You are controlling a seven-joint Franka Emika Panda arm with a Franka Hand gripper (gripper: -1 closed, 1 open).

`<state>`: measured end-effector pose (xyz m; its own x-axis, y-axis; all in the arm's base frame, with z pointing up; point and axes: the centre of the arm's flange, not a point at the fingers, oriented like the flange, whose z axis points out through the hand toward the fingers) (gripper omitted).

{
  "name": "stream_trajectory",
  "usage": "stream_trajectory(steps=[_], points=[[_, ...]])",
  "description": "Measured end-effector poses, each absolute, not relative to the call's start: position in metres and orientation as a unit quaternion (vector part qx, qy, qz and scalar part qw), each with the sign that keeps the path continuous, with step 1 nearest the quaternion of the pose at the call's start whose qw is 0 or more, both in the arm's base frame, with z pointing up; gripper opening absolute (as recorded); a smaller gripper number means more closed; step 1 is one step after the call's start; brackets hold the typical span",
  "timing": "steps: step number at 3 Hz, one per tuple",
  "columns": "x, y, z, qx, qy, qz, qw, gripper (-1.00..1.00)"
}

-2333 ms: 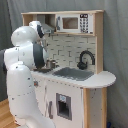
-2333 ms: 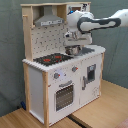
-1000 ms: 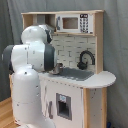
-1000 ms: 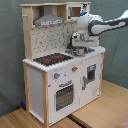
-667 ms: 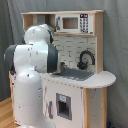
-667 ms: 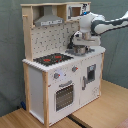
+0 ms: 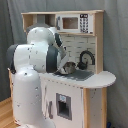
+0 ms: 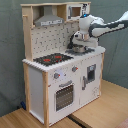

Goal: Play with the kitchen

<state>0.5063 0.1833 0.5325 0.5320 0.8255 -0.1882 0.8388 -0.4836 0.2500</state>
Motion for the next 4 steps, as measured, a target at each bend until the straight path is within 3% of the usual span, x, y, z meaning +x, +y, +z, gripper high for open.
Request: stream_trajectory(steps=[1,3,4], points=[[0.515,0.166,0.509,0.885,0.433,-0.039,0.166,-1.00],[0.538,0.188,0.492,0.887,0.425,-0.013,0.178,-1.00],[0.539,0.188,0.494,0.888,0.424,-0.011,0.178,1.00]])
